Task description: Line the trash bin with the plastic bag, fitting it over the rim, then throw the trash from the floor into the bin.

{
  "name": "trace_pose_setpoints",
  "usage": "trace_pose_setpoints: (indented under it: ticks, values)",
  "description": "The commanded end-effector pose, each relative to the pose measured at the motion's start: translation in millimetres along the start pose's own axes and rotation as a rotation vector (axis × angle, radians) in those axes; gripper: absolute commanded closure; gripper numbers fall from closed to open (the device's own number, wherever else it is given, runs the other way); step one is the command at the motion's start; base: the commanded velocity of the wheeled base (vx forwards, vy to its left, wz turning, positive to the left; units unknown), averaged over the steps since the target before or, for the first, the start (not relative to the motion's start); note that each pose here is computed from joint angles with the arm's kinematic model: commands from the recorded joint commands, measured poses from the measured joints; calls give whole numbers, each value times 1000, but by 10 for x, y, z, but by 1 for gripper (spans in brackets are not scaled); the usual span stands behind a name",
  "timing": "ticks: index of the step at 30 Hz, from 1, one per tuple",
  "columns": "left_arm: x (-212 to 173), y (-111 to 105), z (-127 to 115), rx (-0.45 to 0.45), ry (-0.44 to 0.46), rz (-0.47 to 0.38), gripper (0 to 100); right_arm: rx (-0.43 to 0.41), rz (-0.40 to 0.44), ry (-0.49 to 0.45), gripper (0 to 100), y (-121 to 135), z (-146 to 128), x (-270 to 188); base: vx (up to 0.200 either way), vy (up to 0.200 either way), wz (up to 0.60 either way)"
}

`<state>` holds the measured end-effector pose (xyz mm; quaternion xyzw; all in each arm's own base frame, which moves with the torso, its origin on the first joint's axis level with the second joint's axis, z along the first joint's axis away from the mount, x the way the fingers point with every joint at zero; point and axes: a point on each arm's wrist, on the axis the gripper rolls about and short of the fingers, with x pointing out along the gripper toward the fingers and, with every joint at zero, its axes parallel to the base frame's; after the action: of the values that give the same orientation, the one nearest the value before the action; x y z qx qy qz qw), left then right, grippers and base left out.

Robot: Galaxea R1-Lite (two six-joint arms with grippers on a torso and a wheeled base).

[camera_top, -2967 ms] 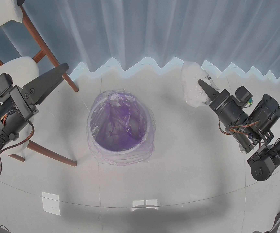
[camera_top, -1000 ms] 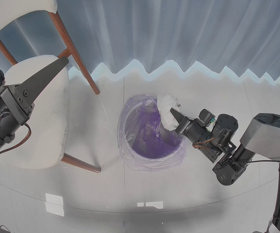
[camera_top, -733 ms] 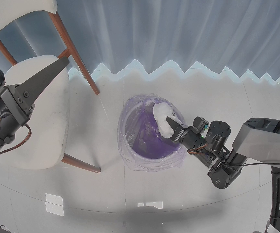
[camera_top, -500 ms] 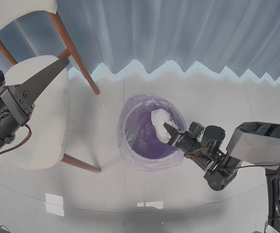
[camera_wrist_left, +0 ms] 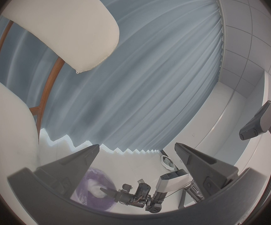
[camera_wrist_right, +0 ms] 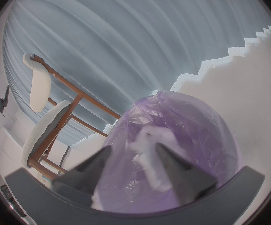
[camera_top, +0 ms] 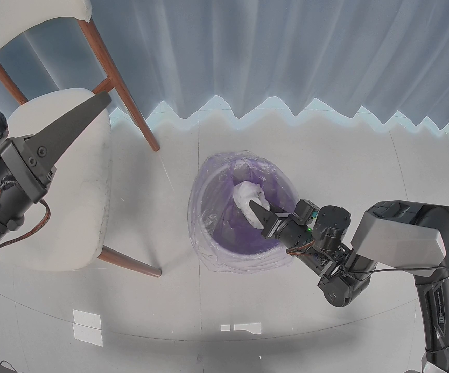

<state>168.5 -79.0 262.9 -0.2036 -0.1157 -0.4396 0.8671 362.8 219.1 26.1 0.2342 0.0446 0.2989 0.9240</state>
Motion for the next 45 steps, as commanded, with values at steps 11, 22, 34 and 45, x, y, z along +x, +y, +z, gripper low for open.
trace_pose_setpoints:
  ticks: [11, 22, 34, 45]
  values:
    - [-210, -278, 326, 104, -119, -55, 0, -62, 30, -175, 0, 607, 1084, -824, 0, 0, 0]
    - [-1284, -678, 97, 240, -74, 137, 0, -260, -256, -193, 0, 744, 1536, -3025, 0, 0, 0]
    - [-2304, -785, -1154, 379, 227, 523, 0, -457, -523, -46, 0, 774, 496, -4394, 0, 0, 0]
    - [-2396, -661, -1220, 443, 182, 979, 0, -486, -582, -84, 0, 721, 469, -4376, 0, 0, 0]
